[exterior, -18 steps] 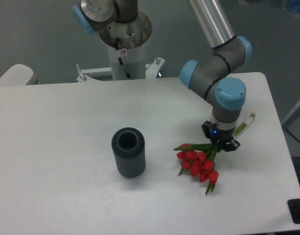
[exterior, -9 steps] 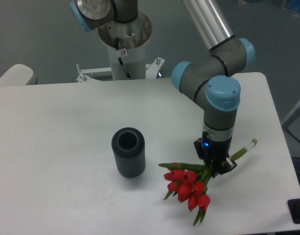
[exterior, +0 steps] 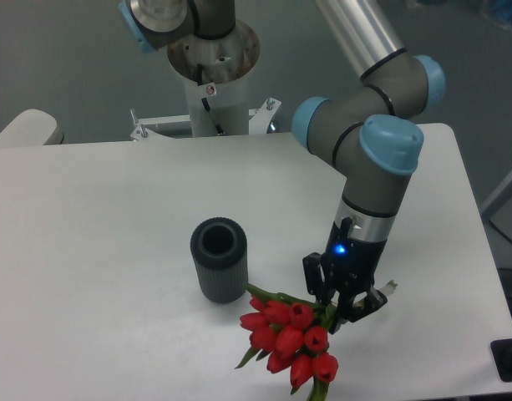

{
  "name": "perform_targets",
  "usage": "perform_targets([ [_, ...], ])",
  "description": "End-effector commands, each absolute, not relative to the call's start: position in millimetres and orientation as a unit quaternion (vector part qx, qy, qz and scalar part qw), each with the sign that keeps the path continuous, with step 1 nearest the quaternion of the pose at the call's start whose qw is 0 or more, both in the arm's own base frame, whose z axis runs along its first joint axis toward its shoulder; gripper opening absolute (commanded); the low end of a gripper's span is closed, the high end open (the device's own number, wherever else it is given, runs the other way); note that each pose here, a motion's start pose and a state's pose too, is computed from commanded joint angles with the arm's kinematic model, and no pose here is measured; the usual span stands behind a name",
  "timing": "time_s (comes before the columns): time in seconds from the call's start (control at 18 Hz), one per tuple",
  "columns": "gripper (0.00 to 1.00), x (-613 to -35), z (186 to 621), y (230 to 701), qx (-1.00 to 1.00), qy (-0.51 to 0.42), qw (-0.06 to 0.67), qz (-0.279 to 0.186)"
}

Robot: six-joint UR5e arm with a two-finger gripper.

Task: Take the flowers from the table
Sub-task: 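Lift the gripped tulip bunch up off the table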

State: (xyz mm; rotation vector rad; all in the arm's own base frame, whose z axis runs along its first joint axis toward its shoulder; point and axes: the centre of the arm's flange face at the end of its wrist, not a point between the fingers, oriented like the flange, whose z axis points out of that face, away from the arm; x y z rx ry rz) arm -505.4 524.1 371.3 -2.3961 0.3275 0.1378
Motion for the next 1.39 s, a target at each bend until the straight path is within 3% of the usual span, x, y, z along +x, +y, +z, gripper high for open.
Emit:
perform_targets([
  [0.5,0.25,-532.8,400.7,498.3,-0.887,0.068,0.456,-0.007],
  [1.39,0.25,-544.6,417.8,474.9,-0.872,0.063,0.486,-0.010],
])
